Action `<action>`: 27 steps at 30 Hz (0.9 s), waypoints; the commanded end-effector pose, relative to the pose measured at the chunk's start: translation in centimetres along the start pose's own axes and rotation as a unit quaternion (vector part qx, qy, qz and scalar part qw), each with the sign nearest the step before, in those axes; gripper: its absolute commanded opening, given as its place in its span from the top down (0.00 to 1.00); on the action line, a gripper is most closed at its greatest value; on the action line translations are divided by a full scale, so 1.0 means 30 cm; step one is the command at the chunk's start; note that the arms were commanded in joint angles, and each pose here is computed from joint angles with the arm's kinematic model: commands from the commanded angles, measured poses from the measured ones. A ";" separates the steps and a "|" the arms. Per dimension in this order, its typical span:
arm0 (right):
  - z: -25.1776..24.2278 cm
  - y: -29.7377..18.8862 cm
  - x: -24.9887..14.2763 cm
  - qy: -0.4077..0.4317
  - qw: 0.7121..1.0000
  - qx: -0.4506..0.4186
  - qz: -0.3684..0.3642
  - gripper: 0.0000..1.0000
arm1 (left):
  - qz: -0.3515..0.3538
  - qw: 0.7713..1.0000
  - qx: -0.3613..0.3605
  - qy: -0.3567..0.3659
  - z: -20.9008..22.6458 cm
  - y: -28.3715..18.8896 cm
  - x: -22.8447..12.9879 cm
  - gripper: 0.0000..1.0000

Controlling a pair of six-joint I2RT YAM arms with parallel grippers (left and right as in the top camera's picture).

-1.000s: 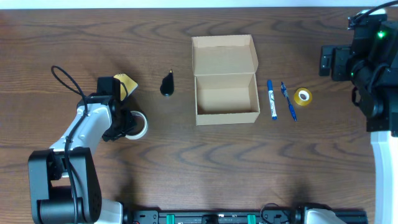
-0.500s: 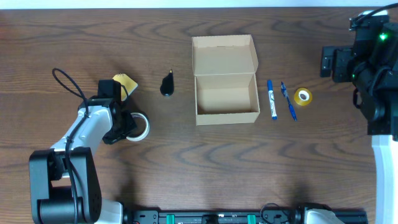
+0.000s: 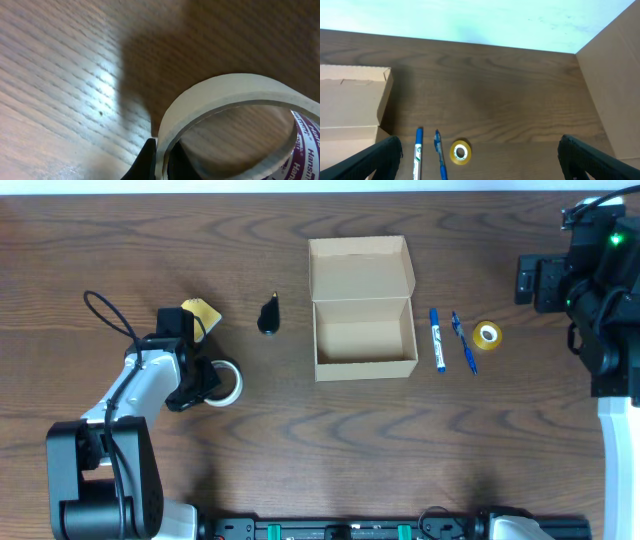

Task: Pack container
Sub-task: 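Close the left gripper on the masking tape roll's rim, then lift the tape roll with the left gripper and carry it over the box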

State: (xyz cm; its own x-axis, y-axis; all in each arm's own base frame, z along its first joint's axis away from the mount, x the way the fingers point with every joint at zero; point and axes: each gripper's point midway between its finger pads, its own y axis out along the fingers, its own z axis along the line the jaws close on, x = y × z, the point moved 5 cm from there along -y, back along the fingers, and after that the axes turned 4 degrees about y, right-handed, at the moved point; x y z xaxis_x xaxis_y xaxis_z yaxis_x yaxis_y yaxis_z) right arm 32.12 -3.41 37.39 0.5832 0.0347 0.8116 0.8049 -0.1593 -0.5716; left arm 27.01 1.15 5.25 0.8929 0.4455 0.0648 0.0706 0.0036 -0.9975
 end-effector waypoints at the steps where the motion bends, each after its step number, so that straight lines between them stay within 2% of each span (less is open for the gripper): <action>1: 0.002 -0.037 0.029 -0.009 1.000 -0.002 -0.018 0.01 | -0.008 1.000 -0.013 -0.002 -0.018 -0.047 0.031 0.94; 11: 0.003 -0.037 0.024 -0.009 1.000 -0.001 -0.015 0.01 | -0.021 0.999 -0.018 0.027 -0.058 -0.197 0.111 0.94; 16: 0.003 -0.037 0.024 -0.009 1.000 -0.001 -0.015 0.01 | -0.037 0.997 0.016 0.058 -0.089 -0.271 0.123 0.94; 20: 0.003 -0.035 0.024 -0.009 1.000 -0.001 -0.014 0.01 | -0.063 0.993 0.041 0.095 -0.150 -0.355 0.127 0.94; 27: 0.004 -0.028 0.022 -0.010 1.000 -0.001 -0.012 0.01 | -0.090 0.987 0.022 0.128 -0.241 -0.462 0.130 0.94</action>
State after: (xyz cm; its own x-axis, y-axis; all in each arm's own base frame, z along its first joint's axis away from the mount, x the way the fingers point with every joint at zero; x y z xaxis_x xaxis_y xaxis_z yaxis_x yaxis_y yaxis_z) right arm 32.04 -3.41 37.30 0.5885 0.0347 0.8077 0.8012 -0.1591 -0.5769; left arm 32.22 -3.46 17.94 0.9582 0.2113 0.1930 0.1777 0.0893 -0.9800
